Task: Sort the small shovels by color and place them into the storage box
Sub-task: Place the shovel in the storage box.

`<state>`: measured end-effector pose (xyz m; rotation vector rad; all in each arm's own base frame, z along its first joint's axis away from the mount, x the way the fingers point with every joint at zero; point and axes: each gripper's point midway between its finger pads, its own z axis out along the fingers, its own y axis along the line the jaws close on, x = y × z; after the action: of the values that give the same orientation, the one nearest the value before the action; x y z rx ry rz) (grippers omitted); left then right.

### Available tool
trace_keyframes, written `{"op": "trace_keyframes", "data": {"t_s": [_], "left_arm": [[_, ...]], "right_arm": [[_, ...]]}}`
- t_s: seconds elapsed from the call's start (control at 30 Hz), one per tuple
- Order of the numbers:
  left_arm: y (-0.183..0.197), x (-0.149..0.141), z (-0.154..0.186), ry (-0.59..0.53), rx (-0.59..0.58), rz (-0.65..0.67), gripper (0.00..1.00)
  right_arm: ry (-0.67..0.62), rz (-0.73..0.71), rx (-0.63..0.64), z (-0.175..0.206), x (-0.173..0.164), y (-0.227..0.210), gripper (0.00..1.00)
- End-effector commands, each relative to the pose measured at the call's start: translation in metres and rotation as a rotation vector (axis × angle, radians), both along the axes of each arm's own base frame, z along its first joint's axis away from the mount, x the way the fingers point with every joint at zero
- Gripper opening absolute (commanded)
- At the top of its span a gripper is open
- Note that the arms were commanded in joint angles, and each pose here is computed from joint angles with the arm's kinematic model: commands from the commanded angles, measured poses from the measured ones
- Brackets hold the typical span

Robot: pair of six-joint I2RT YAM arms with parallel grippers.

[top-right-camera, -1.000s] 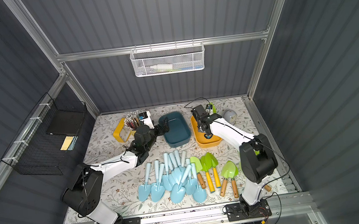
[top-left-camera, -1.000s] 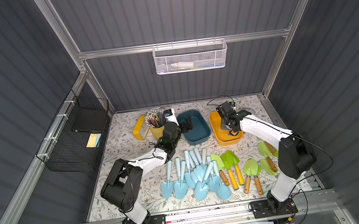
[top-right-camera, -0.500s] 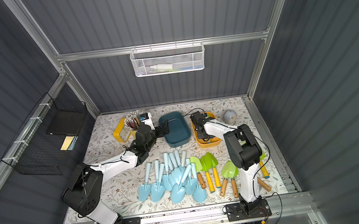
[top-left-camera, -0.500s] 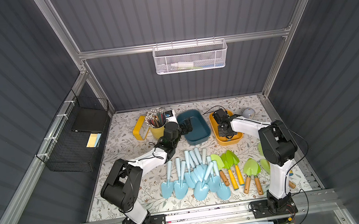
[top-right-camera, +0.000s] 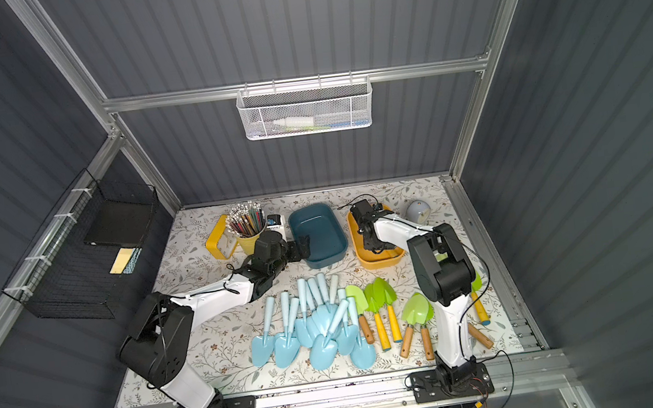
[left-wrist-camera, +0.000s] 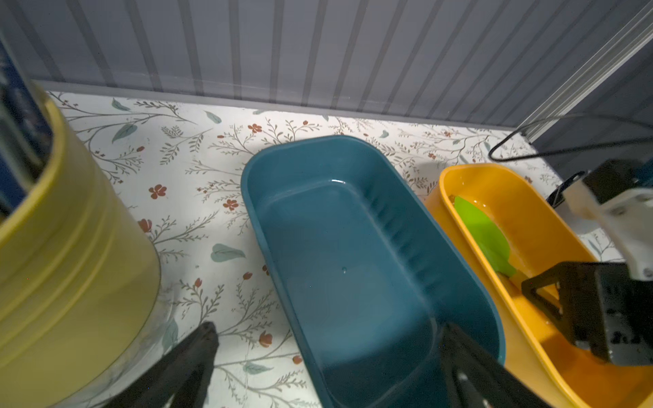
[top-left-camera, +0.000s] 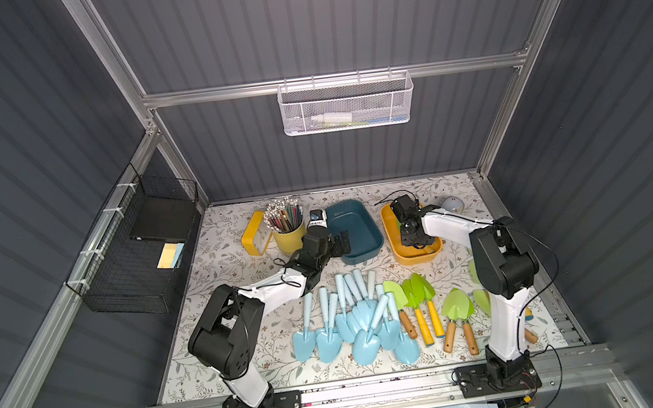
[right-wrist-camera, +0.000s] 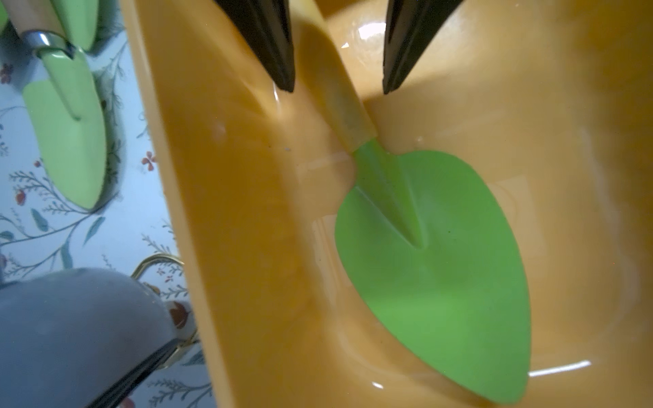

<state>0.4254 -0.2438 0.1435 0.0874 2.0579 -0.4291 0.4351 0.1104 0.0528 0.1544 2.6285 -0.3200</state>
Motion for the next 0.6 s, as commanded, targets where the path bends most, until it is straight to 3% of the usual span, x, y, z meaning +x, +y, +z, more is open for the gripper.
{"op": "trace_keyframes", "data": {"t_s": [0.0, 0.2, 0.37, 0.57], "left_arm": [[-0.014, -0.013, 0.006, 0.023, 0.041, -0.091, 0.99], [-0.07, -0.067, -0.01, 0.138, 0.084, -0.306, 0.99], [-0.118, -0.128, -0.023, 0.263, 0.155, -0.445, 0.99], [-0.156, -0.192, -0.024, 0.389, 0.157, -0.534, 0.99]], "right_arm": [[-0.126, -0.022, 0.099, 0.044, 0.007, 0.009, 0.45], [-0.269, -0.019, 0.22, 0.097, 0.013, 0.017, 0.44], [-0.246, -0.025, 0.318, 0.108, 0.011, 0.014, 0.43], [-0.219, -0.04, 0.382, 0.105, 0.003, 0.013, 0.4]]}}
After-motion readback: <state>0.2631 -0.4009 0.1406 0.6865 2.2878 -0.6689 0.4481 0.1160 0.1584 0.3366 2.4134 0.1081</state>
